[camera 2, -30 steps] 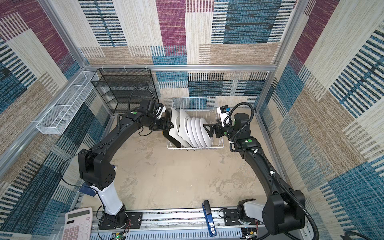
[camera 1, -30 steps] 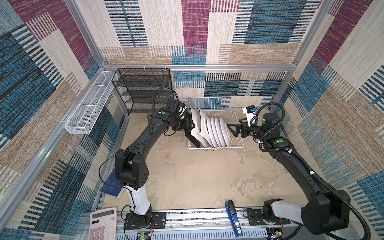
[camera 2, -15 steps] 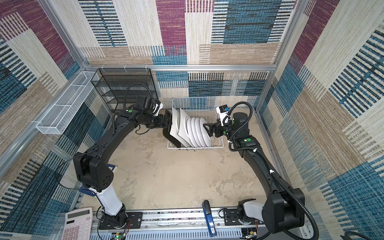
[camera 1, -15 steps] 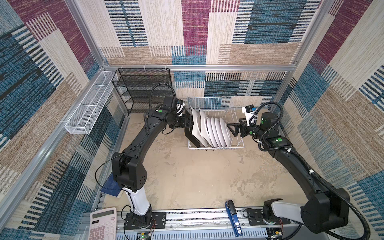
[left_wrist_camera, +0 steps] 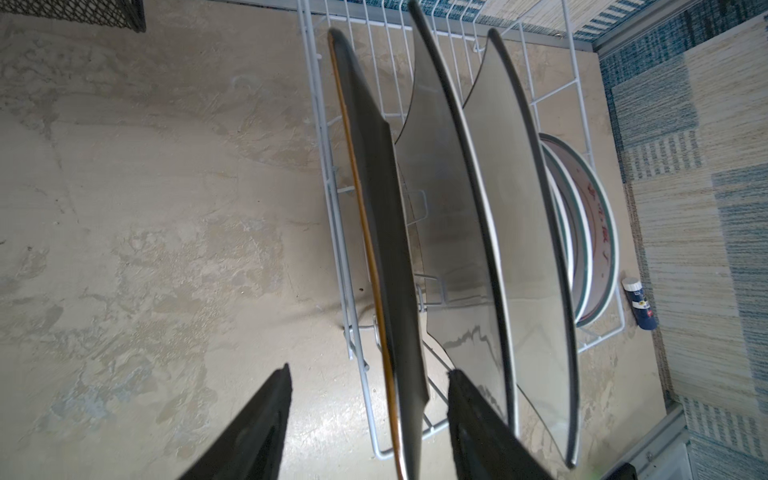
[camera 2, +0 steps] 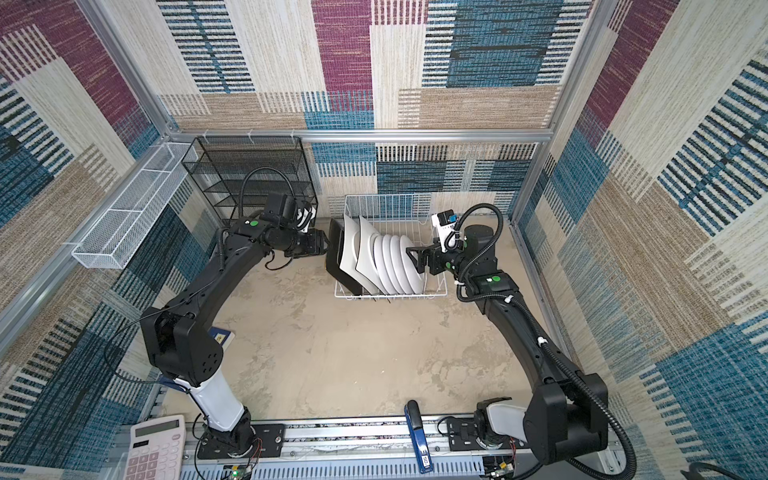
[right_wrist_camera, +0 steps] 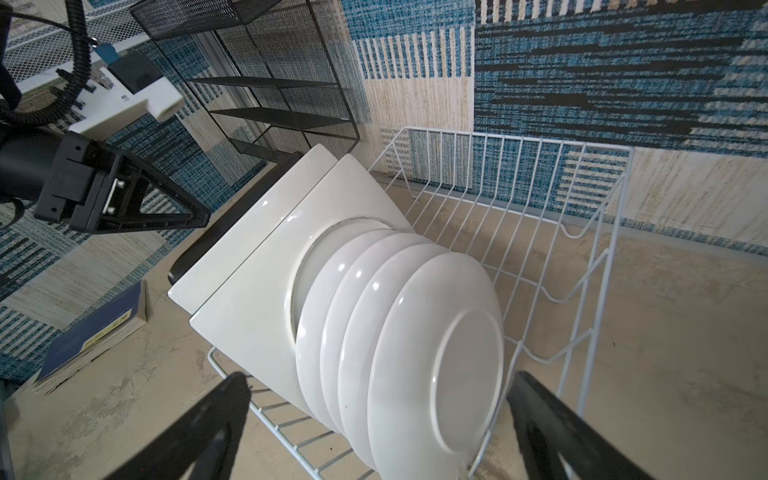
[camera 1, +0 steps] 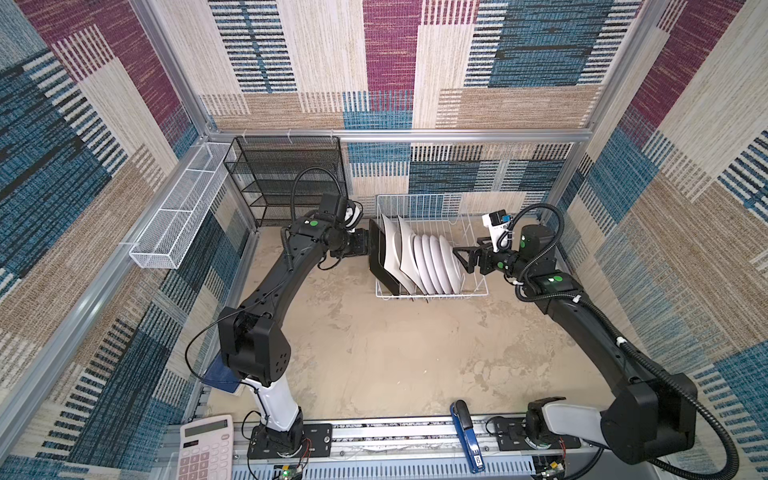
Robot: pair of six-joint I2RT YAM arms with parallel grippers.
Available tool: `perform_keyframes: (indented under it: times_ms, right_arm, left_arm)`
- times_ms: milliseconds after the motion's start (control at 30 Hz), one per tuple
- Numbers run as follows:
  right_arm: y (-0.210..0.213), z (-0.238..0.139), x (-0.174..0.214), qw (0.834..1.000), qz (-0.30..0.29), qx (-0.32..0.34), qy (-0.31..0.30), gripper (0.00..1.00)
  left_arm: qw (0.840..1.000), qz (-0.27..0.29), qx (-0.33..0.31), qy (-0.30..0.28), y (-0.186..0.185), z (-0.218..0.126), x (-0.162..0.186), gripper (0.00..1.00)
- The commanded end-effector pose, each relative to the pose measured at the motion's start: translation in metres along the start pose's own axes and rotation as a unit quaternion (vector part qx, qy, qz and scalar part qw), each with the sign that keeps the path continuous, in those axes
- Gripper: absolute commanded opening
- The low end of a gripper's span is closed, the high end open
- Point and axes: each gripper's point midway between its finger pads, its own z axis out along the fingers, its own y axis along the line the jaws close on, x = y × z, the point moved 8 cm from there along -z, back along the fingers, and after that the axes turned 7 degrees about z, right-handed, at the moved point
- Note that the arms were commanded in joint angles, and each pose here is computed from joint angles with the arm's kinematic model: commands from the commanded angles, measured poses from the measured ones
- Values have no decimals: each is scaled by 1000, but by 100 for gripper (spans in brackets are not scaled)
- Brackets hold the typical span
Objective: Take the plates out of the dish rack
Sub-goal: 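Close the left gripper on the dark plate's rim while the right gripper waits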
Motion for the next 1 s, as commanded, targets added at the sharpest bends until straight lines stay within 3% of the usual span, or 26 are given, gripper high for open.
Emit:
perform_keyframes:
  times_ms: [0,733,967]
  right_arm:
    - [0,-1,-2,1000,-5,6,-8,99]
    - [-1,0,-5,1000,-3,21,-7,99]
    - [-3,1,-4,1000,2,27,-5,99]
  left_arm:
    - [1000,-9,6,4,2,8,-1,62]
    - [997,-29,57,44,1,59,-10,59]
    - [997,-32,54,50,1,61,-7,56]
